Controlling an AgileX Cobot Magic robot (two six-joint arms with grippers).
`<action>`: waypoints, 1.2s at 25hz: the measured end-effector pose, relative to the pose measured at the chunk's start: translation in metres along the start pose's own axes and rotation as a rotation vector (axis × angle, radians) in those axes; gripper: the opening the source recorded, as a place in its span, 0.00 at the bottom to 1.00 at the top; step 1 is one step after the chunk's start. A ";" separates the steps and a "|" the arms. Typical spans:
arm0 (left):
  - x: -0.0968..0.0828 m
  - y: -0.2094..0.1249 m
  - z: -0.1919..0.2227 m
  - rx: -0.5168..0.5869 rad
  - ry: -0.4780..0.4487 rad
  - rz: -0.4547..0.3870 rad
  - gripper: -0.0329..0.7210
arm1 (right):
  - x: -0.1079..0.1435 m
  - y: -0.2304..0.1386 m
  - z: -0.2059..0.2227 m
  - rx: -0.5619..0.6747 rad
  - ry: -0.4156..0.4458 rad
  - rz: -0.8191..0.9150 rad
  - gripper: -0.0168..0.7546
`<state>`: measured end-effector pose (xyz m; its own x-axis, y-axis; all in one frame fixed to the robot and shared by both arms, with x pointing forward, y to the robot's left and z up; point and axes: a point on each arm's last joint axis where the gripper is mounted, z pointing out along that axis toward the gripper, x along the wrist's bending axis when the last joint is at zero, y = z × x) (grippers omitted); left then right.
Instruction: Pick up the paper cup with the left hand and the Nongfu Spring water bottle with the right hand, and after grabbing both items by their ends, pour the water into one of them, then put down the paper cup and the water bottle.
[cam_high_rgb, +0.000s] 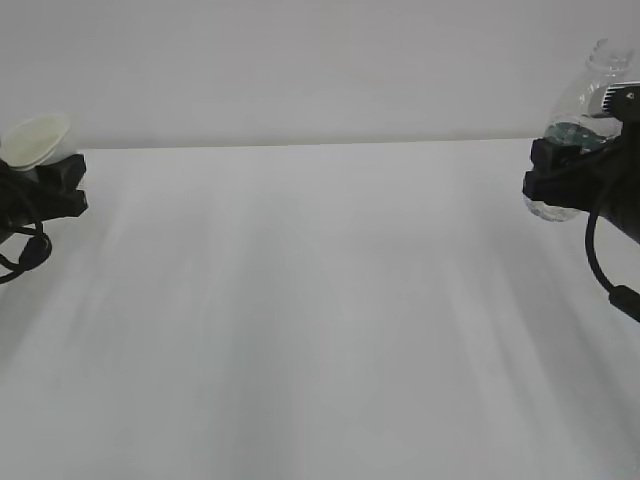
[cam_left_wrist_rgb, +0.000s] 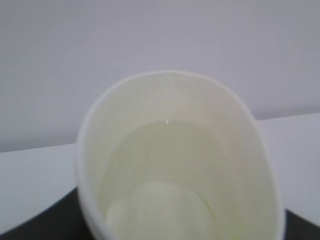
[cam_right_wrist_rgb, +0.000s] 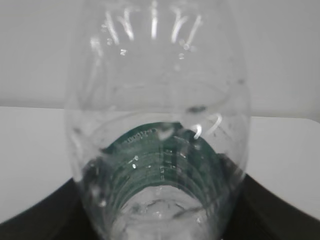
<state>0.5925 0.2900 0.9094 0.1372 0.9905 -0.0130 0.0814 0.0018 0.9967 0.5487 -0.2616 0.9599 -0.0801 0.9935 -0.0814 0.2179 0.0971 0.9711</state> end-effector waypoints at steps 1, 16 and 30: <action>0.001 0.000 0.000 -0.001 0.008 -0.004 0.58 | 0.000 0.000 0.000 0.000 0.000 0.000 0.62; 0.005 -0.004 0.000 0.038 0.056 -0.024 0.58 | 0.000 0.000 0.000 0.000 0.000 0.000 0.62; 0.006 -0.021 0.002 0.054 0.059 -0.032 0.58 | 0.000 0.000 0.000 0.002 0.000 0.000 0.62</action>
<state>0.5931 0.2954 0.8885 0.0750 0.9964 -0.0384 0.1386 0.0277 0.9900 0.5487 -0.2616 0.9597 -0.0803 0.9934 -0.0813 0.2195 0.0972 0.9708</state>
